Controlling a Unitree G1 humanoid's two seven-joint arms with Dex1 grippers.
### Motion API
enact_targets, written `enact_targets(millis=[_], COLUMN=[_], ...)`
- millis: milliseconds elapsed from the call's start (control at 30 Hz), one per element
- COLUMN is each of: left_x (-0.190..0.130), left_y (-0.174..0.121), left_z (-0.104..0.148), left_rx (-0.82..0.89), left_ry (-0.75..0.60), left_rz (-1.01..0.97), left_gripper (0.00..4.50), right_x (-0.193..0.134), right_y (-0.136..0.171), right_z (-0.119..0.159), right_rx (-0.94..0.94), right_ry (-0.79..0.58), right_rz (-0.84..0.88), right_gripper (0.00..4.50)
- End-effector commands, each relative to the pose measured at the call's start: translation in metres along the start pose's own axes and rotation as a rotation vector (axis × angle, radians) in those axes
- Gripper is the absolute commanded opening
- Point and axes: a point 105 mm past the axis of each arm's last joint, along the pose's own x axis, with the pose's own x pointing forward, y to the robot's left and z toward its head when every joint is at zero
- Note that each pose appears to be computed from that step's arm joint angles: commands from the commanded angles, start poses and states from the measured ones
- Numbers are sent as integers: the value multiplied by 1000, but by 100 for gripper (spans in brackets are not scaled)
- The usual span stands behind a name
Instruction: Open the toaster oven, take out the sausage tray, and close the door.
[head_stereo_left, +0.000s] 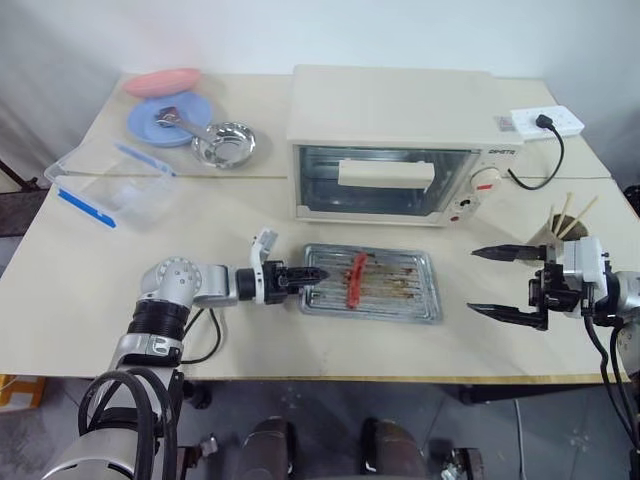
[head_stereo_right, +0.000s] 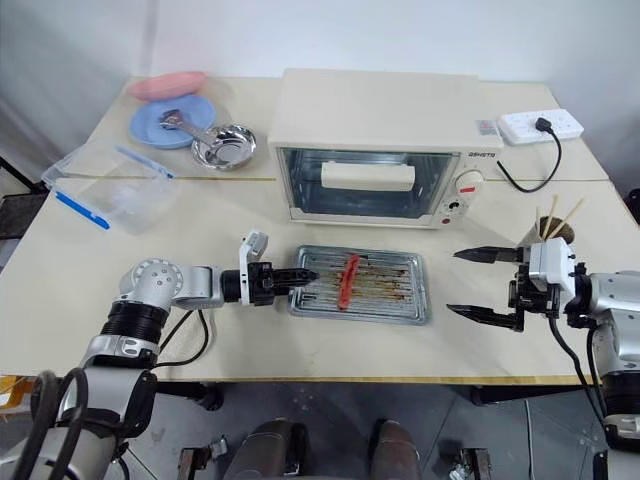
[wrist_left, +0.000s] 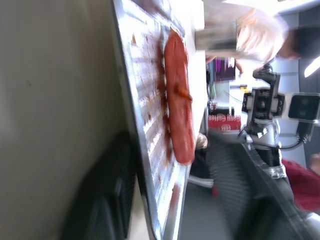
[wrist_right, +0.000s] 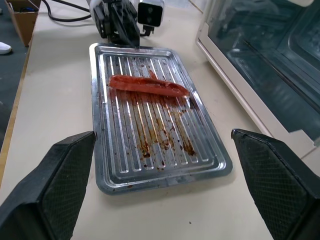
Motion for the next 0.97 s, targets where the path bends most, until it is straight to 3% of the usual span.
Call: enact_targets(millis=[33,167,333,467,533,600,800,967], left_x=[-17,-51,-90,-114,-127,-135,-154,-168], left_y=[12,10,11,-12,-19,-16,1,9], left_z=[4,10,20,42,47,43,17,12], left_rx=[12,75,228,613,1005,1207,1278,1256], left_ry=[-14,-13,-13,-81,-95,-51,77,70], left_rz=[82,143,249,208,259,306,237,224], left_gripper=[348,448,448,448,448,448,448,448], right_x=[-1,2,5,12,18,22,24,17], right_y=[-6,-7,-9,-8,-6,-5,-4,-2], right_z=[9,12,11,7,2,-3,-27,-28], right_rx=[-42,-35,-23,-10,1,24,47,74], right_ry=[-21,-26,-26,-8,10,34,210,181], right_rz=[-14,4,20,45,57,55,51,-14], right_gripper=[450,450,450,450,450,450,450,450])
